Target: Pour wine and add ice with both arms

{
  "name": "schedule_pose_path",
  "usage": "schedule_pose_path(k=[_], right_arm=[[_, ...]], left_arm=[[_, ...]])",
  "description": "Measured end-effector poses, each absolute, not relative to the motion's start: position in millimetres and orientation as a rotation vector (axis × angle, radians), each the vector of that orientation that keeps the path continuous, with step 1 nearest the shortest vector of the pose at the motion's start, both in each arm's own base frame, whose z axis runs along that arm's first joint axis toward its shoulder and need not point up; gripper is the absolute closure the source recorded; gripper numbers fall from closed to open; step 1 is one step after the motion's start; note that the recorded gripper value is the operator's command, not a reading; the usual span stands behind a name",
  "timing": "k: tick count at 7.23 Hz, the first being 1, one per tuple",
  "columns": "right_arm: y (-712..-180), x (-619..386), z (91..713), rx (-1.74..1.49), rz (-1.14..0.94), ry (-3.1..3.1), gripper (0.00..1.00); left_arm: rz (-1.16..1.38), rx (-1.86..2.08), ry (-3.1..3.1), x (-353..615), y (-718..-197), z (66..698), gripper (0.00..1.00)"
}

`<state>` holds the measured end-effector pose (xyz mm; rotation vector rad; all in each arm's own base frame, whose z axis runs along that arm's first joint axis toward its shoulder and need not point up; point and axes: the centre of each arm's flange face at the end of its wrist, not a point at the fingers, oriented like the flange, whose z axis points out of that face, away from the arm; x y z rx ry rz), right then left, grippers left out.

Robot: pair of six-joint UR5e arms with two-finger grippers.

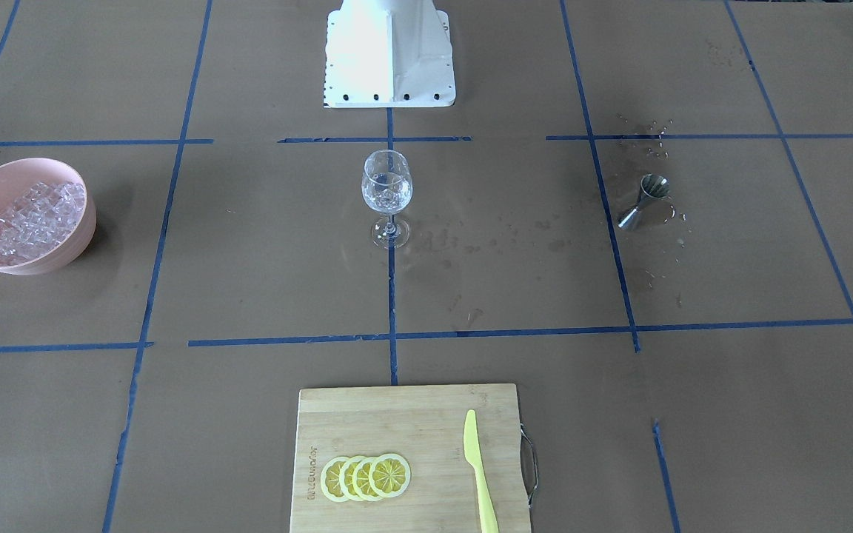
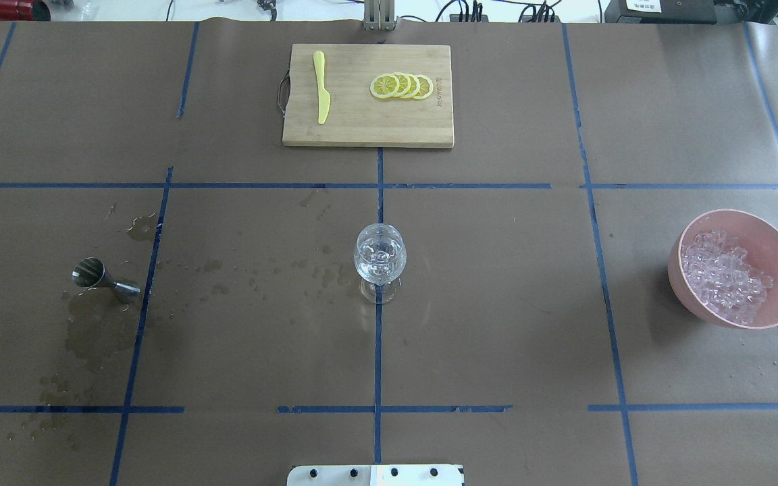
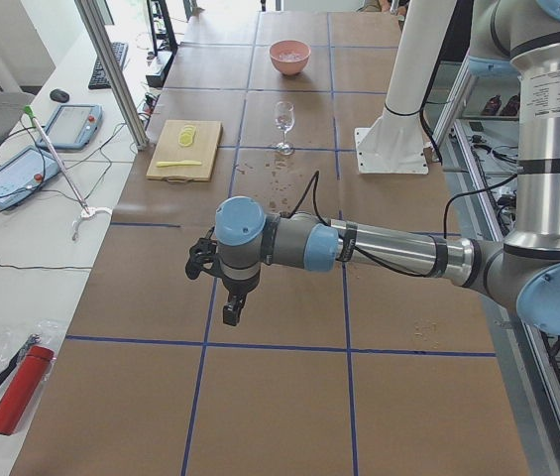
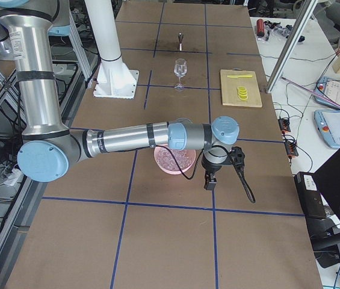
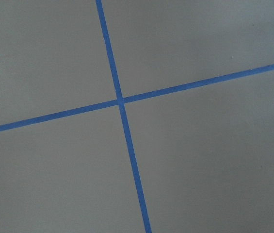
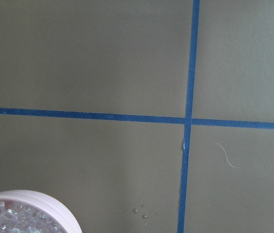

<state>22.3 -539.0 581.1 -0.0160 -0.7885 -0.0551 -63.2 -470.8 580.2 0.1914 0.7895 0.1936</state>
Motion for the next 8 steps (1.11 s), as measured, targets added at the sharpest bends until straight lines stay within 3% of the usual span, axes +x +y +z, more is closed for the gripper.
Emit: schedule_pose_path(k=[8], right_arm=[[-545.4,16.9,569.5,0.0,-0.061,-0.812,0.0]], left_arm=[[0.279,0.334,0.778,-67.9,-444.0,599.7,0.0]])
